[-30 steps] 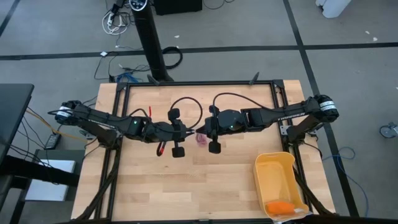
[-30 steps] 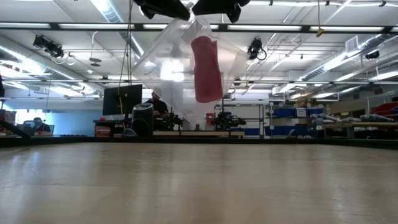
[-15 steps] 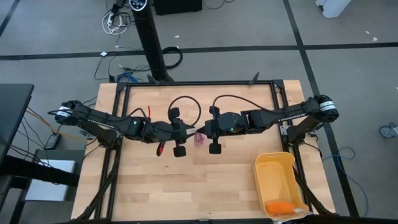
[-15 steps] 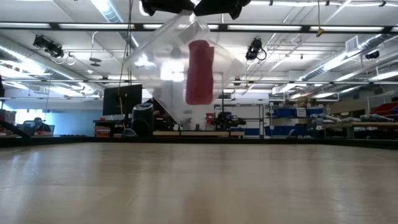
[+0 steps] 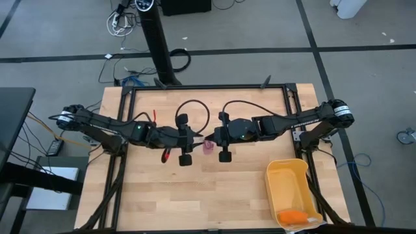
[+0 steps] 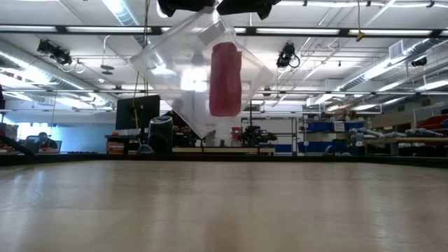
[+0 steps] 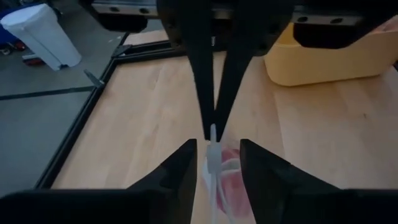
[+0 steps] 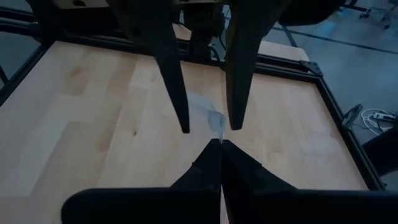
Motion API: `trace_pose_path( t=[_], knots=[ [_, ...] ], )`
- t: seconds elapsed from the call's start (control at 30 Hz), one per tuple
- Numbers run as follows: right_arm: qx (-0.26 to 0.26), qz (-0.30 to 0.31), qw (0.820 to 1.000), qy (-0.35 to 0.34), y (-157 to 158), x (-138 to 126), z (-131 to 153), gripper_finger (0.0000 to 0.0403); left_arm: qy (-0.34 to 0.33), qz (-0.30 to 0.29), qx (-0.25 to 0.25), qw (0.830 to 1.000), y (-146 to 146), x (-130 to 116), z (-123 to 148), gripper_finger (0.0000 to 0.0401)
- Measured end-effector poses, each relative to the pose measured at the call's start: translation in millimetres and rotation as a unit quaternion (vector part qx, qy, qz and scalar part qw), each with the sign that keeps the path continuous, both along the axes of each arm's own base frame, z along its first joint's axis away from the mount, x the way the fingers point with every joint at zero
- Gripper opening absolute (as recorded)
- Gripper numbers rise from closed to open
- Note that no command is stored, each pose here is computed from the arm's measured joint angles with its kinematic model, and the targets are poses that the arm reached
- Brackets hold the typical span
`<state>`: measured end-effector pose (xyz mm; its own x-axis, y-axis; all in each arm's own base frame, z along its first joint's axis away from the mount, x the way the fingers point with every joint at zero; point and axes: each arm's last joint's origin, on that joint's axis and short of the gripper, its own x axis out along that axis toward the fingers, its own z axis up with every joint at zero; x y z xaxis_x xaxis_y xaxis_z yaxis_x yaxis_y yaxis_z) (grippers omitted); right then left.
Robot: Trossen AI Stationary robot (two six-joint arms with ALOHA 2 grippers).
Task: Roll bandage
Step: Close the transparent zip bag
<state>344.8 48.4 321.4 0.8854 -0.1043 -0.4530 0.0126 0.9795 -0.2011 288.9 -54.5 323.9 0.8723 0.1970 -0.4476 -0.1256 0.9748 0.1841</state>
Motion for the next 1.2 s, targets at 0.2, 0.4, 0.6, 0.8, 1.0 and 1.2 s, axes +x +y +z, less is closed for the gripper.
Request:
trace_pose_path(
  t=[0.2,0.4,0.6,0.8,1.0,1.2],
  knots=[
    [0.000,0.000,1.000,-0.005,0.1,0.4,0.9,0.0000,0.001,0.006,0.000,1.000,0.7,0.4,-0.6,0.0125],
    [-0.002,0.002,1.000,-0.005,0.1,0.5,0.9,0.0000,-0.005,0.015,0.000,1.000,1.0,1.0,-0.1,0.0080],
    [-0.008,-0.007,1.000,-0.005,-0.3,0.3,0.9,0.0000,-0.004,0.029,-0.001,1.000,1.8,0.6,-0.7,0.0020],
    [-0.009,-0.007,1.000,-0.004,-0.3,0.0,1.0,0.0000,0.023,0.033,0.006,0.999,2.6,-2.1,-5.4,0.0020],
    [-0.012,-0.008,1.000,-0.004,-0.3,0.0,0.9,0.0000,0.050,0.054,0.014,0.997,4.3,-5.6,-10.8,0.0020],
    [-0.004,-0.009,1.000,-0.005,0.8,-0.2,1.1,0.0002,0.053,0.052,0.016,0.997,3.6,-5.8,-13.7,0.0020]
  ],
)
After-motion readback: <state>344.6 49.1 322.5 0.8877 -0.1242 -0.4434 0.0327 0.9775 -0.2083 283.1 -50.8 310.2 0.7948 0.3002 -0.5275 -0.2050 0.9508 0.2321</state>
